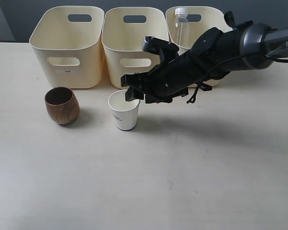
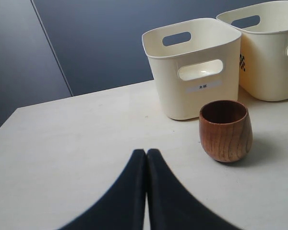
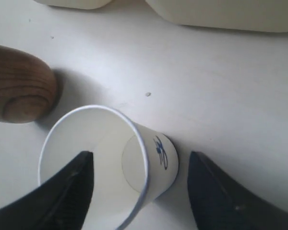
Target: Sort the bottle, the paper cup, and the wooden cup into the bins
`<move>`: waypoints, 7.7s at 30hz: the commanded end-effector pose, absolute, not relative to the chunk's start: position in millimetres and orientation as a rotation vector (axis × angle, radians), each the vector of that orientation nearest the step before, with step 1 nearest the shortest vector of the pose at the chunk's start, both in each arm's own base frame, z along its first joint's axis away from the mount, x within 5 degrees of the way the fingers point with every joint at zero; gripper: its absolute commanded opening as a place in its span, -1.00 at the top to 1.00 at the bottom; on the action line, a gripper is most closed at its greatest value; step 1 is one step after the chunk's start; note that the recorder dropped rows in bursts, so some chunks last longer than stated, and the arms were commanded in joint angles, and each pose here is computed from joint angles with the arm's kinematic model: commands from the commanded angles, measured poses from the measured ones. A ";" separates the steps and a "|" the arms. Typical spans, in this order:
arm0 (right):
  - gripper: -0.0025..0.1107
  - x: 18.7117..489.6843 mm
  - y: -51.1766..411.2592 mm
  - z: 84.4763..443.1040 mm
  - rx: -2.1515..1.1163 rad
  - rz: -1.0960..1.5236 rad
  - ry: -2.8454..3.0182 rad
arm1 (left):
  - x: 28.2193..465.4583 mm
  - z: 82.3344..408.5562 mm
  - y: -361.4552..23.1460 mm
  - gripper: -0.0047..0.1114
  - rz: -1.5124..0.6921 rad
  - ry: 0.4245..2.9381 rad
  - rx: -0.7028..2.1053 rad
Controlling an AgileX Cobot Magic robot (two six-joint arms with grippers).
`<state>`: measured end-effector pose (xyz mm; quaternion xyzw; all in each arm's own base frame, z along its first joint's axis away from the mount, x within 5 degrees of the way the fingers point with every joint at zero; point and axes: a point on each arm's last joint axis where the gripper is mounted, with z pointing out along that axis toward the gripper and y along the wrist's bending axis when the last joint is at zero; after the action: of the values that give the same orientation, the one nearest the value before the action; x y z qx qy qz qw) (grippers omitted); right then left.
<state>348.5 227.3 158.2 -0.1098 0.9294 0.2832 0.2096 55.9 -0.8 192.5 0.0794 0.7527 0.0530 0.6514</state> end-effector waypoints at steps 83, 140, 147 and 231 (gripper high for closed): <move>0.95 345.6 241.0 131.7 -0.373 0.699 2.596 | 55.6 193.0 -1.0 0.92 0.117 1.698 0.181; 0.01 397.1 233.7 240.3 -0.240 0.439 1.970 | 55.6 192.9 -1.0 0.92 0.117 1.698 0.181; 0.32 395.4 235.4 237.5 -0.258 0.457 1.998 | 55.6 192.9 -1.0 0.92 0.117 1.698 0.181; -0.17 333.9 360.3 162.5 -0.521 1.015 2.428 | 55.6 192.9 -1.0 0.92 0.117 1.699 0.181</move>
<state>332.7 358.8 161.9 -0.1895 0.8830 0.3664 0.2239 55.9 -0.8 192.5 0.0794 0.7527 0.0530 0.6514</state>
